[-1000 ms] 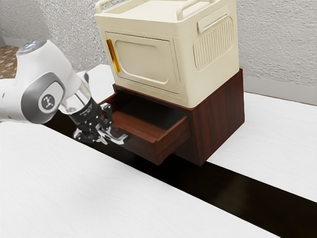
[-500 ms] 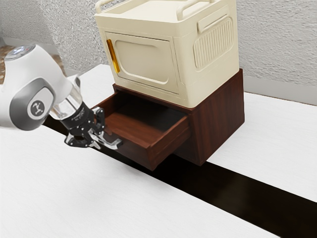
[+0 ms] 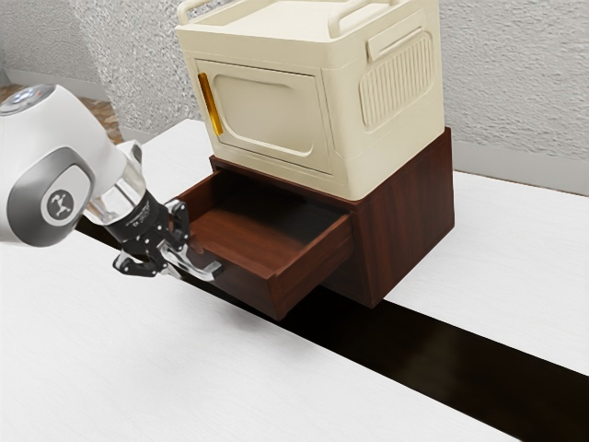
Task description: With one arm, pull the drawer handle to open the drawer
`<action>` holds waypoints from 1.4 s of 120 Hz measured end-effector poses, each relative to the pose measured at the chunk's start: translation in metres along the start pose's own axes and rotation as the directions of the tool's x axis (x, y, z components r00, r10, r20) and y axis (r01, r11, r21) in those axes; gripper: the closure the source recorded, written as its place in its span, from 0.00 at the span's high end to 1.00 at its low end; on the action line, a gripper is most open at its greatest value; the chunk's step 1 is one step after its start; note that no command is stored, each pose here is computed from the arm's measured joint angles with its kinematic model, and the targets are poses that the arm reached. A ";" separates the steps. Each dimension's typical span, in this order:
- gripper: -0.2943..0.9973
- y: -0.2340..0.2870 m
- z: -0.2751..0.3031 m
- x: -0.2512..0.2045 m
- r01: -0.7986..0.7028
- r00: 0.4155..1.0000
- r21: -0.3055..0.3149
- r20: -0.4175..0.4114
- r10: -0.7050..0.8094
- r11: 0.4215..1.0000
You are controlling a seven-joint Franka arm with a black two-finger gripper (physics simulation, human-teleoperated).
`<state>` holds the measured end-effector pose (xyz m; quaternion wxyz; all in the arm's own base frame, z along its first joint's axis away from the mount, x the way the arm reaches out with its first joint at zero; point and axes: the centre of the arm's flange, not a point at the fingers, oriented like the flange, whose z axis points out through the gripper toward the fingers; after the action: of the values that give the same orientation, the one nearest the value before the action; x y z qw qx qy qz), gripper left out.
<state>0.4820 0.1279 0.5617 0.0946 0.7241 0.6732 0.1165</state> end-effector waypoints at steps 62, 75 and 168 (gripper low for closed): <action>0.30 0.009 -0.049 -0.006 -0.036 0.999 -0.092 -0.042 0.032 0.995; 0.42 0.030 -0.097 -0.017 -0.066 0.997 -0.147 -0.056 0.058 0.987; 0.76 0.022 -0.130 -0.121 -0.023 0.995 0.243 0.101 -0.002 0.970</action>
<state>0.4566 0.0028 0.6875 0.0383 0.7387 0.6729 -0.0030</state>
